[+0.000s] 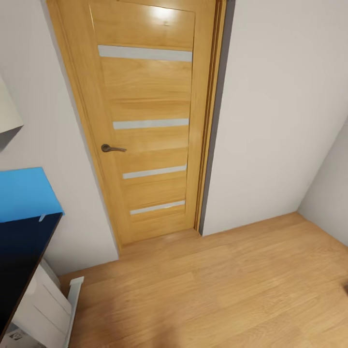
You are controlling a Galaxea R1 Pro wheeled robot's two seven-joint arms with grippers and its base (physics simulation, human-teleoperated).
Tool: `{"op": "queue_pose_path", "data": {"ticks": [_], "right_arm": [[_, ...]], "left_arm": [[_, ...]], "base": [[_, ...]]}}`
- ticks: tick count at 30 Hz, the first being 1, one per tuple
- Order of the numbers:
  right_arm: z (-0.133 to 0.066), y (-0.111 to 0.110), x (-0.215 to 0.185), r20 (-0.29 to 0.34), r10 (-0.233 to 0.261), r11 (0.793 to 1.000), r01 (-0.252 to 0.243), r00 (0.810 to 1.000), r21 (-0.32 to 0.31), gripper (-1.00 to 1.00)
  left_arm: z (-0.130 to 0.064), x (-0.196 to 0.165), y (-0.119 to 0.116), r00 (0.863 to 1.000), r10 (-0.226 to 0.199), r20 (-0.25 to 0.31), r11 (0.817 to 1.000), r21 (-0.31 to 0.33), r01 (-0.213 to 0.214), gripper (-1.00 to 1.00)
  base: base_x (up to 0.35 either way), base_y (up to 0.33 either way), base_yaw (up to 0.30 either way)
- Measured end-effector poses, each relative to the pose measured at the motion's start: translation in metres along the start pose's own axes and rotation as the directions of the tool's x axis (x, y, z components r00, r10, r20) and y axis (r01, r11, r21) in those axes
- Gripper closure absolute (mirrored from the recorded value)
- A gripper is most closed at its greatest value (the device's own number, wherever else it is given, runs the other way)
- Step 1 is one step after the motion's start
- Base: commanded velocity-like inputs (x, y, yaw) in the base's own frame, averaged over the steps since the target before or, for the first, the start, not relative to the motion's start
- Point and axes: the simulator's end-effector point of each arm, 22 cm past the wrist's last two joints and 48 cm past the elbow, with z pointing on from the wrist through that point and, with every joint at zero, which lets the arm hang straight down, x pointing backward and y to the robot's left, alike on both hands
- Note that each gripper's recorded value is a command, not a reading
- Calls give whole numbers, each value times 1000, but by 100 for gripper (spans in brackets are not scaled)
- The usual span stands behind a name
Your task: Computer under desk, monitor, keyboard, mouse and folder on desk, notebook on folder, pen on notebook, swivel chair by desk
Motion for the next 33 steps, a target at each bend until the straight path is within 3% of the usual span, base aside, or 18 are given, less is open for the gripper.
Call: {"op": "queue_pose_path", "data": {"ticks": [10,33], "right_arm": [[1,0,-4,13,0,1000,0,1000,0,-100],[2,1,-10,31,-1,1000,1,1000,-1,-100]], "left_arm": [[0,-4,0,1000,-1,11,1000,1,1,-100],[1,-10,2,1000,-3,26,1000,-4,3,-100]], "base": [[0,-237,235],[0,-12,265]]}}
